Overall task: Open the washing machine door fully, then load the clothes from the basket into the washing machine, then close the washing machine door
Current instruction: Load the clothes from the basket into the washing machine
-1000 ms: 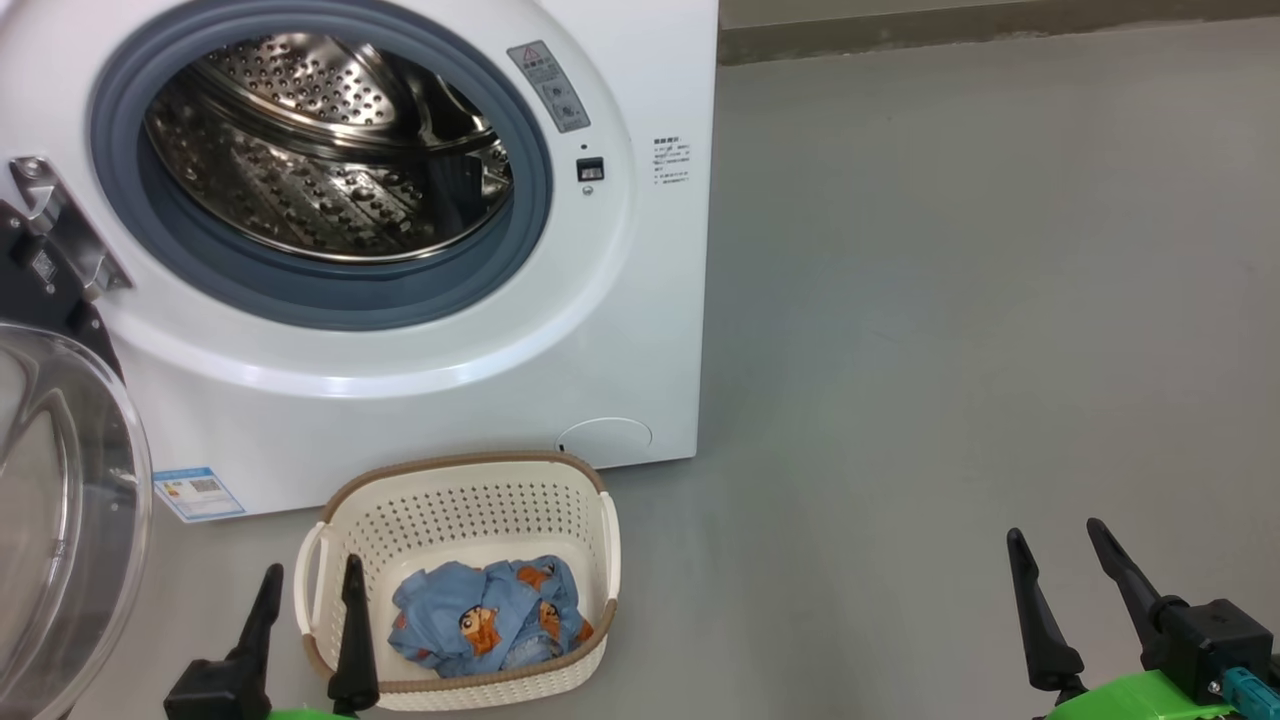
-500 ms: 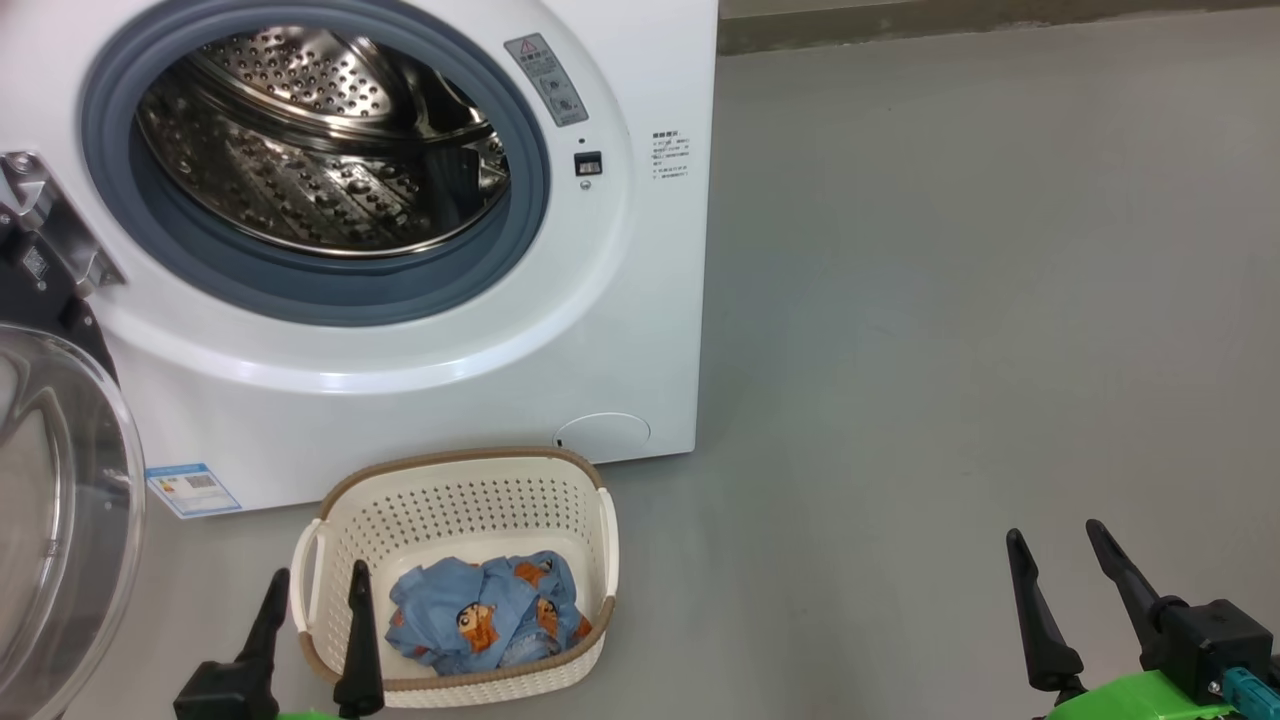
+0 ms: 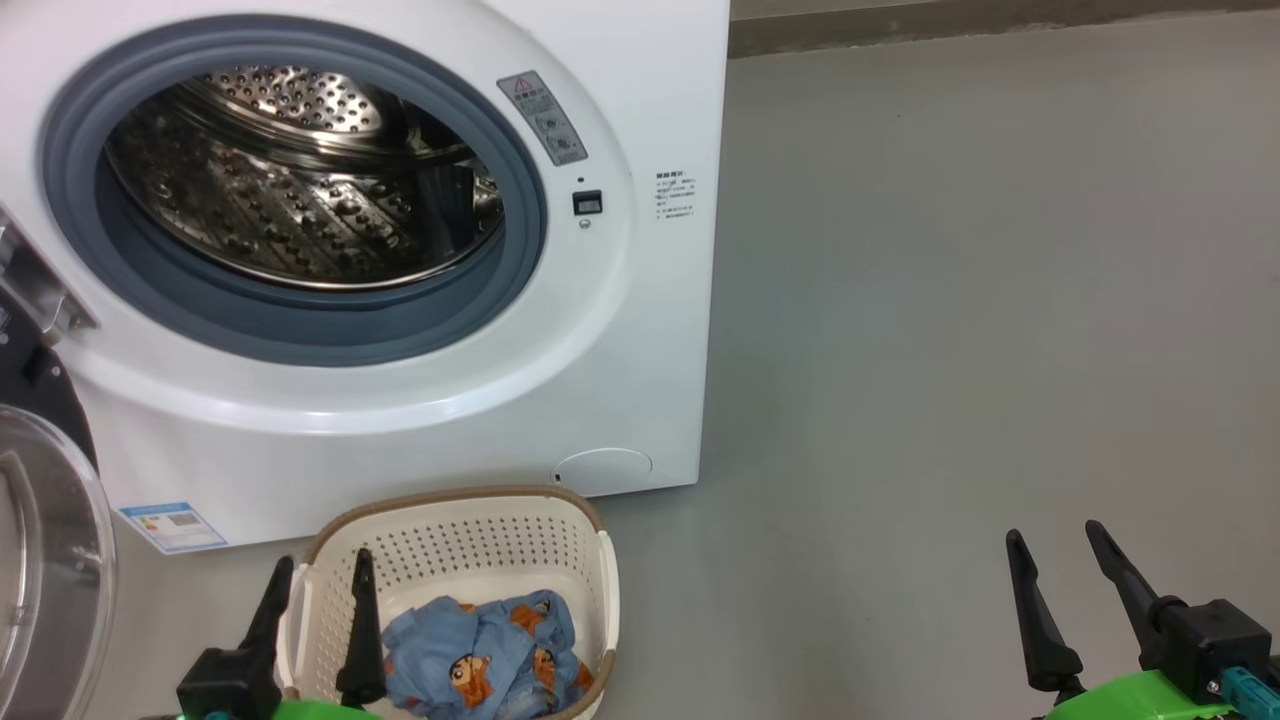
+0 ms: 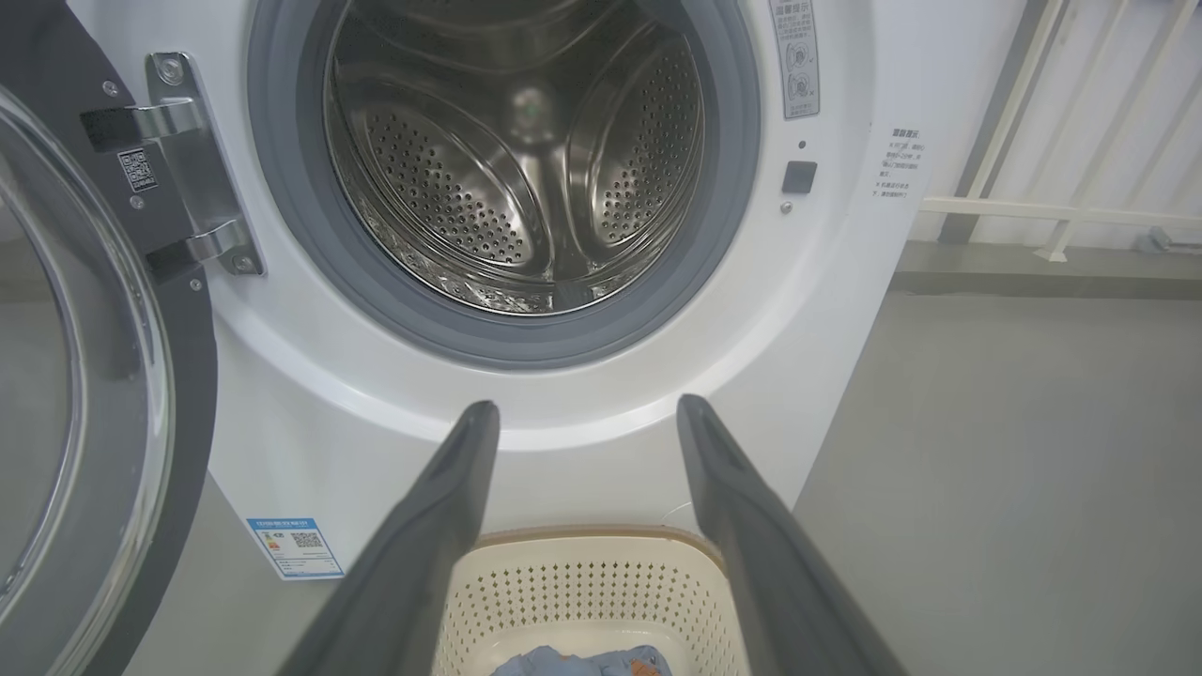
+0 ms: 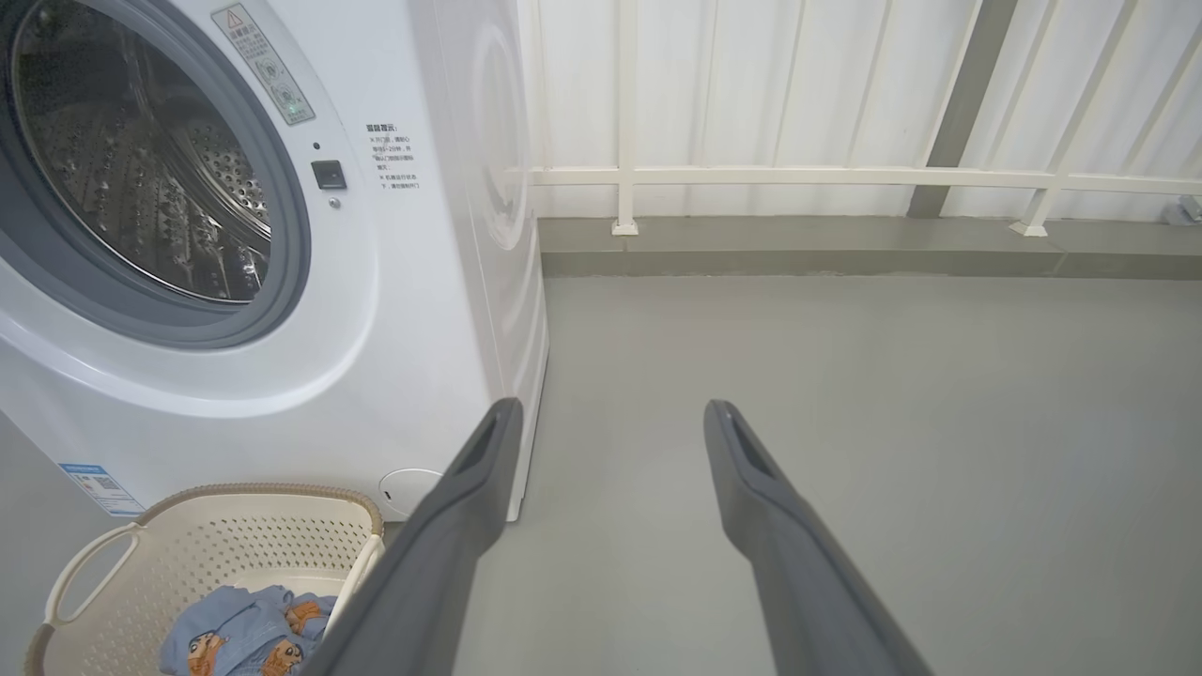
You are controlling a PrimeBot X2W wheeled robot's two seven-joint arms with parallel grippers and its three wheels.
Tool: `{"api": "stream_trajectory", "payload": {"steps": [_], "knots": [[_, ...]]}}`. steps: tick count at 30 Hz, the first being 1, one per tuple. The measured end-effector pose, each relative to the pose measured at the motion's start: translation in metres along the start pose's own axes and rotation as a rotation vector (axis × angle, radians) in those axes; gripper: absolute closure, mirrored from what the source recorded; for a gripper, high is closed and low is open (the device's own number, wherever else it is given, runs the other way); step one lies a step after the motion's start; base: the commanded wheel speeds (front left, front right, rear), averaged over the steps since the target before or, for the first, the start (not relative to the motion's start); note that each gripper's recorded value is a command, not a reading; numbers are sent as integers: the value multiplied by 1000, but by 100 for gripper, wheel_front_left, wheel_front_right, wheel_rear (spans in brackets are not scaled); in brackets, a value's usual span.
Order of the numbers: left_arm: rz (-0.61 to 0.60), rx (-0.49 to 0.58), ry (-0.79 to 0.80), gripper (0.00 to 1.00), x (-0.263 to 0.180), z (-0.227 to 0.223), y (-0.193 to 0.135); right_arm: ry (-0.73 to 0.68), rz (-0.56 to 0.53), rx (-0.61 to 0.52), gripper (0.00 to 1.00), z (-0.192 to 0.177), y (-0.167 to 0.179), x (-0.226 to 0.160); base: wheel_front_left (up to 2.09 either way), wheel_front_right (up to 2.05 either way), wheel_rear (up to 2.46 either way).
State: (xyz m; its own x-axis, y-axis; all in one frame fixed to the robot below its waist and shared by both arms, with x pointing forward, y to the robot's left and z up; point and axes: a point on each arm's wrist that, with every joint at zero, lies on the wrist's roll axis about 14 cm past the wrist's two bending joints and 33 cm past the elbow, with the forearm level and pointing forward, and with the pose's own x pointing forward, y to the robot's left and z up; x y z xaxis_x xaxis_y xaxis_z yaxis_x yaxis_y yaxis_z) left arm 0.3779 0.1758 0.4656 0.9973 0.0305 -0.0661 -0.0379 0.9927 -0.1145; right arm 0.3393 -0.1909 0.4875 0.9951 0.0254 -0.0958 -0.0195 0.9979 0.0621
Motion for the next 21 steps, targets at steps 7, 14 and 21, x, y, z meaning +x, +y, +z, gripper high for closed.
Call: {"api": "stream_trajectory", "payload": {"steps": [7,14,21], "knots": [[4,-4,9,0,-1,-3,0,3,2,0,0,-1,1,0,18,-18,0],[5,-3,12,0,-1,-4,0,6,2,1,0,-2,1,1,0,0,0],[4,3,30,0,0,-10,0,16,1,1,0,-5,0,2,0,0,0]]}}
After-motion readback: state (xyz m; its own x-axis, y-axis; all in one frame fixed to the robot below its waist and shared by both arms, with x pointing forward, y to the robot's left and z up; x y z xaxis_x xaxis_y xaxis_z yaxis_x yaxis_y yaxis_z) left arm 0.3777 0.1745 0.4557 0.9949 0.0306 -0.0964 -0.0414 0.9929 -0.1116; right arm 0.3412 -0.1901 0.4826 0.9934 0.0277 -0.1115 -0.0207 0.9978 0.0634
